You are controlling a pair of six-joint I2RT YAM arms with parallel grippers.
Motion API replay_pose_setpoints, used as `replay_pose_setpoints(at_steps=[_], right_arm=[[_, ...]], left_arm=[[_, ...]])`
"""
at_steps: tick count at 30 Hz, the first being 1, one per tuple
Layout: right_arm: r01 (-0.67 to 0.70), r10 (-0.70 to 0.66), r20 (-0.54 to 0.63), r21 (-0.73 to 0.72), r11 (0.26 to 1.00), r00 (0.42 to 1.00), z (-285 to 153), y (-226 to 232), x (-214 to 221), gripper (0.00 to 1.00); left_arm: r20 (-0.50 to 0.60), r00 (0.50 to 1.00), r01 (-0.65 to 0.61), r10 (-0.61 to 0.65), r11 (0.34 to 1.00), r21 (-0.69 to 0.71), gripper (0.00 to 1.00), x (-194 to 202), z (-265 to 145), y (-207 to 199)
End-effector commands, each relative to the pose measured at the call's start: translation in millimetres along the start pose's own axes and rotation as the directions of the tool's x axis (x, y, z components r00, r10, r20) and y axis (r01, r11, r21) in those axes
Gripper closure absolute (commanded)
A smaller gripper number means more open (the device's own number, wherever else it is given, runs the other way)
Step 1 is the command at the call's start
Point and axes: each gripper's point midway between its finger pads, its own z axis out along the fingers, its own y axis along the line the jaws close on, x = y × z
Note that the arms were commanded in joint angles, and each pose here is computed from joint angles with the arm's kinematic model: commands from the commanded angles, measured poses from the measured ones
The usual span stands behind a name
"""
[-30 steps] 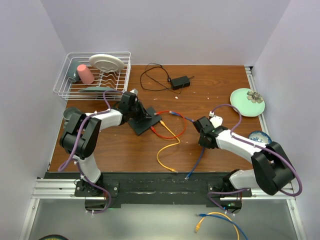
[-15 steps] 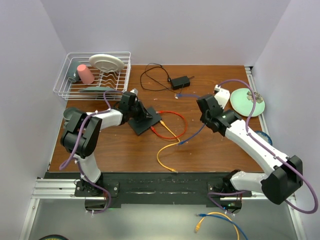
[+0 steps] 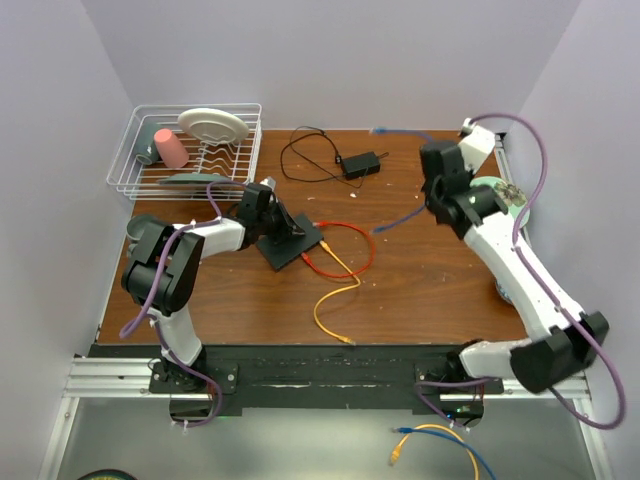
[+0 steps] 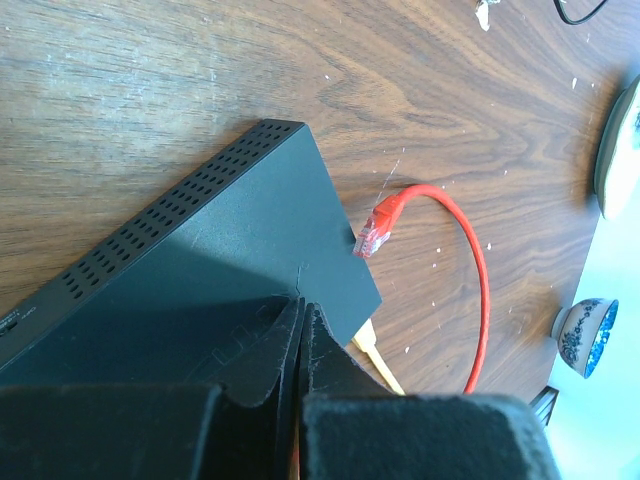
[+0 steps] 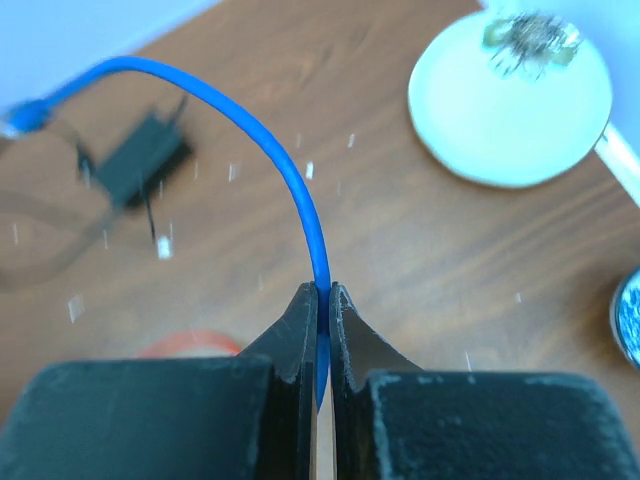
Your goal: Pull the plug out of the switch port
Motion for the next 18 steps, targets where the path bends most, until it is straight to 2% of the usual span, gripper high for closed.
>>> replay_pose_setpoints(at_steps=[1,7,12,13,18], right_arm=[[-0.175,0.171,0.072,0.039,0.984,0.983,48.5,7.4,-52.6,1.0],[-0.216,0.214,0.026,0.115,0.97,0.976,134.0,21.2,-45.2,1.0],[-0.266,0.284,-0.062,0.209,0.941,0.957,211.5,-14.4,-15.3,1.0],[-0.233,0.262,-0.096,0.243,0.942,0.96,230.8,-20.4,3.1,1.0],[-0.179,0.217,-0.096,0.305,0.935,0.971,259.6,-42.9,11.8,1.0]], left_arm=[[-0.031,0.999,0.024,-0.026,0.998,-0.056,1.0,9.3,0.4,17.5],[-0.039,0.998,0.043,-0.044,0.998,-0.041,1.0,11.8,-0.1,15.8],[-0.048,0.997,0.052,-0.054,0.997,-0.048,1.0,17.6,-0.2,21.3],[-0.049,0.997,0.052,-0.055,0.997,-0.05,1.0,18.1,-0.2,21.8],[-0.042,0.999,0.029,-0.031,0.998,-0.062,1.0,17.3,-3.2,24.4]])
